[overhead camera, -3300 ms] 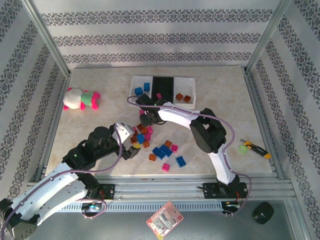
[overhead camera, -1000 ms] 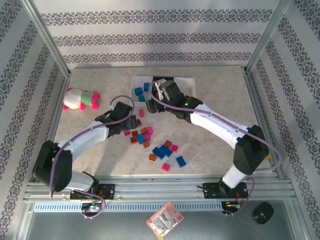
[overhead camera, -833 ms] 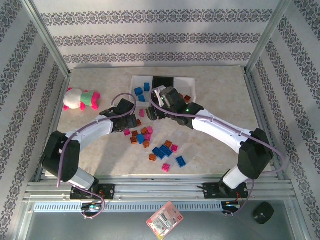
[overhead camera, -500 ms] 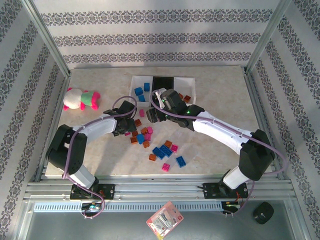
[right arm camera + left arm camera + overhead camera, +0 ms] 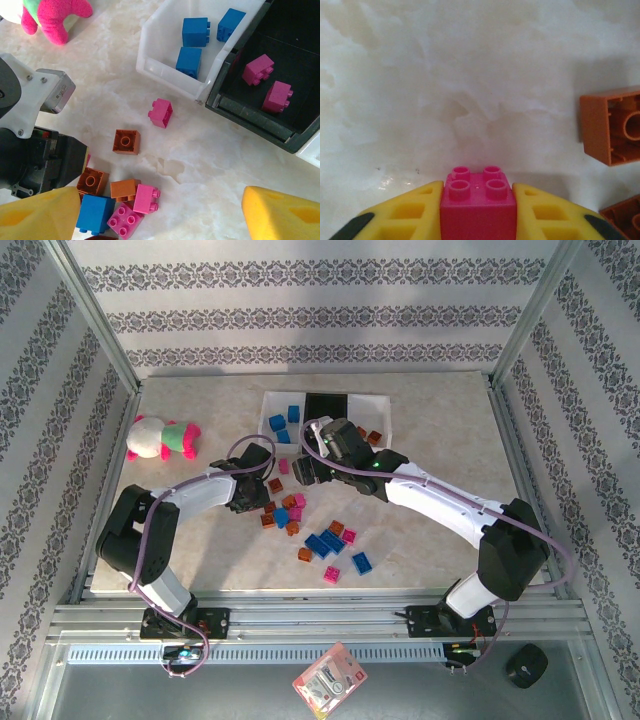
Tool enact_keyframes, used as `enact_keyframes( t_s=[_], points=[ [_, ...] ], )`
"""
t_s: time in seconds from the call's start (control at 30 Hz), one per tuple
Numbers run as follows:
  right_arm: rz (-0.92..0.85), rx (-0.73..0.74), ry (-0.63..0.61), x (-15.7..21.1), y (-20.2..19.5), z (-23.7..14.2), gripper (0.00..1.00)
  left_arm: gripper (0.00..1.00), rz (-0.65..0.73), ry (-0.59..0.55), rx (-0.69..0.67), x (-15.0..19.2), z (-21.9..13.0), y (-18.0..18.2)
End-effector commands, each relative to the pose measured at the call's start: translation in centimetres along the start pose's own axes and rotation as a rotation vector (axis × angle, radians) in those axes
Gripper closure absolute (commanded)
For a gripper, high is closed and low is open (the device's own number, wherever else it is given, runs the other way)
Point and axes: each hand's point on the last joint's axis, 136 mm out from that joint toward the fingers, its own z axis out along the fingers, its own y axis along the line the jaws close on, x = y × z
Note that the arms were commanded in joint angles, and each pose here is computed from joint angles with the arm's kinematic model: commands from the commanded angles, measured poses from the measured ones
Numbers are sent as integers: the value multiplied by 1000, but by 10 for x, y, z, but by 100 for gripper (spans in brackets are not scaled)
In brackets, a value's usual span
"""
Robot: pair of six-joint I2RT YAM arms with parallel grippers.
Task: Sort the legos into containers by color
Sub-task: Pick up the lego from the center of the table, then place the lego in the container.
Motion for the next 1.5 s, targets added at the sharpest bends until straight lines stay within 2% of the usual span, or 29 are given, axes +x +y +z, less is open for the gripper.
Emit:
enact_keyframes(
  t_s=[0.0, 0.13, 0.3, 0.43, 0.67, 0.93, 1.13, 1.17, 1.2, 1.27, 1.33, 1.4, 1.47],
  points=[
    [6, -7, -40, -9, 5, -10, 16, 74, 2, 10, -24, 0, -6, 8],
    [13, 3, -57, -11, 3, -16, 16, 74, 16, -24, -6, -13, -21, 1],
    [42, 29, -97, -12, -7, -26, 16, 76, 72, -153, 50, -47, -52, -19],
    [80, 70, -133, -11, -22, -36, 16, 76, 117, -238, 143, -77, -75, -54],
    [177, 146, -204, -7, -57, -60, 16, 76, 217, -320, 264, -125, -88, -134],
    [252, 204, -246, 6, -86, -86, 16, 76, 315, -323, 317, -153, -59, -214],
    [269, 216, -248, 12, -91, -95, 16, 75, 359, -310, 303, -165, -29, -239],
    [274, 217, -250, 13, -91, -96, 16, 73, 363, -306, 304, -166, -29, -241],
    [277, 218, -251, 14, -91, -97, 16, 66, 369, -303, 307, -167, -30, -244],
    [285, 221, -254, 16, -92, -98, 16, 42, 388, -307, 325, -169, -36, -249],
    [288, 224, -251, 18, -93, -98, 16, 24, 398, -321, 344, -172, -49, -251],
    [292, 225, -247, 20, -94, -97, 16, 11, 410, -338, 356, -174, -64, -251],
    [294, 227, -231, 23, -93, -93, 16, 3, 420, -357, 360, -175, -80, -247]
  ],
)
